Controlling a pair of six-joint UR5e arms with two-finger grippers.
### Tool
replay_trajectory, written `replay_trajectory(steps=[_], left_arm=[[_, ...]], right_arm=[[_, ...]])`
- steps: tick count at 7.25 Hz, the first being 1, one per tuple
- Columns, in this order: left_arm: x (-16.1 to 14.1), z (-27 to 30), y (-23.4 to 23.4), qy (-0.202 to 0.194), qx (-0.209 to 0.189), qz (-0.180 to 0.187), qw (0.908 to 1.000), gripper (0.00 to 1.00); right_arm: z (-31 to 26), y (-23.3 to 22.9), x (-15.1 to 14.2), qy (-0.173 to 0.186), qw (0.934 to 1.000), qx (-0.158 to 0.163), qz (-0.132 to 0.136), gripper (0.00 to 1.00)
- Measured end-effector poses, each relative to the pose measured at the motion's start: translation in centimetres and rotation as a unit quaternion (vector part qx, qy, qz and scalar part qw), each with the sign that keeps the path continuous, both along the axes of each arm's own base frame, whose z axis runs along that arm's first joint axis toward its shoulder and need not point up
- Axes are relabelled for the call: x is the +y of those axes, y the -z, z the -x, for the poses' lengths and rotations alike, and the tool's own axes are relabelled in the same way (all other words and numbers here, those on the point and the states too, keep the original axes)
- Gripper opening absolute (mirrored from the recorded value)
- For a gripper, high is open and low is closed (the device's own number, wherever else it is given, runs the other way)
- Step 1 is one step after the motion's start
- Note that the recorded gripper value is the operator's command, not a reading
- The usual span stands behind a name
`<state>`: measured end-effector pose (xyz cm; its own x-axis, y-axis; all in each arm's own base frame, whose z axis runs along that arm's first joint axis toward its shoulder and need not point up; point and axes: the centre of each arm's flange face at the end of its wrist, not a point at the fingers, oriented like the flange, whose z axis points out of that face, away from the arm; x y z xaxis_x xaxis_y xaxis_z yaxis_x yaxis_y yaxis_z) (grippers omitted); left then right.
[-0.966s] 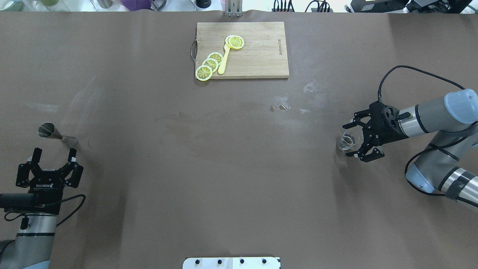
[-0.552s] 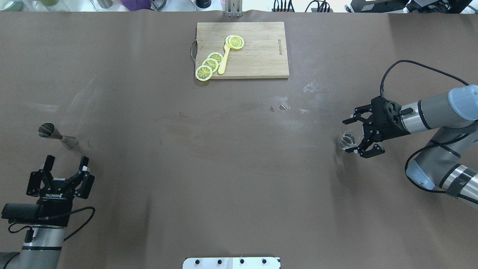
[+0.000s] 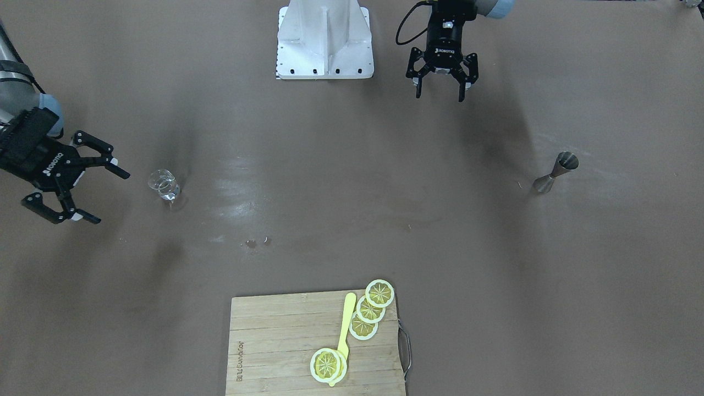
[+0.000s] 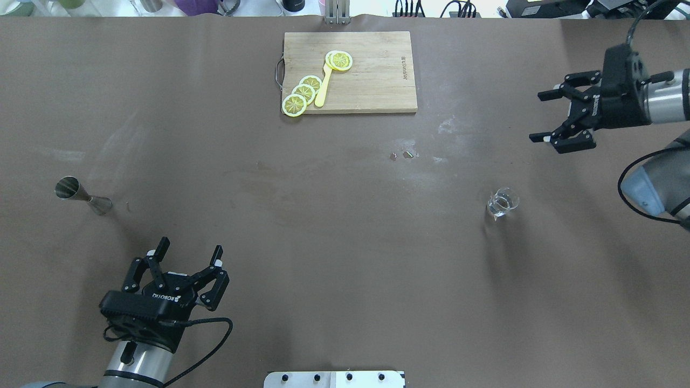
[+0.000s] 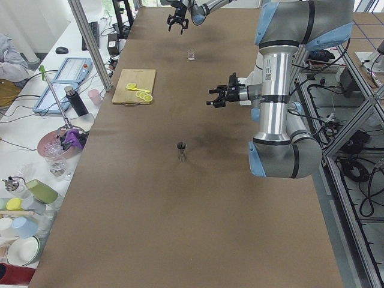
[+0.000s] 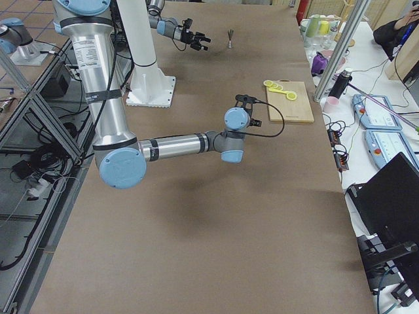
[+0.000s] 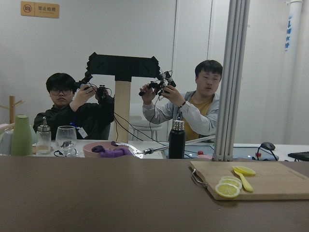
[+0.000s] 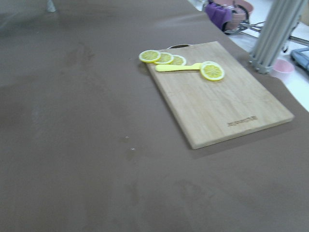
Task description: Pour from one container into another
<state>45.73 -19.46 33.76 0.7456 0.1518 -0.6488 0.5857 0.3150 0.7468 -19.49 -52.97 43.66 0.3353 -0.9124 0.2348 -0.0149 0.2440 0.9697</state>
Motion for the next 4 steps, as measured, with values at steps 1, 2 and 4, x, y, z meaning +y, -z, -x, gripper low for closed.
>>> replay_trajectory(steps=[1,2,4], left_arm=[[-1.2,-0.1,0.4,-0.025,-0.031,0.019,0.9990,0.99],[-2.7,0.2,0.9,-0.051,-0.038,0.045,0.9970,0.99],[-8.4,2.9,1.1,-0.109,-0.020,0.127,0.9857,0.99]], right_arm=[[-3.2,1.3,-1.6,-0.042,0.9978,-0.011,0.050,1.00],[-6.0,2.4,-3.0,-0.085,0.9917,-0.012,0.096,1.00],[-10.5,3.3,-5.0,-0.150,0.9669,0.022,0.205,1.00]])
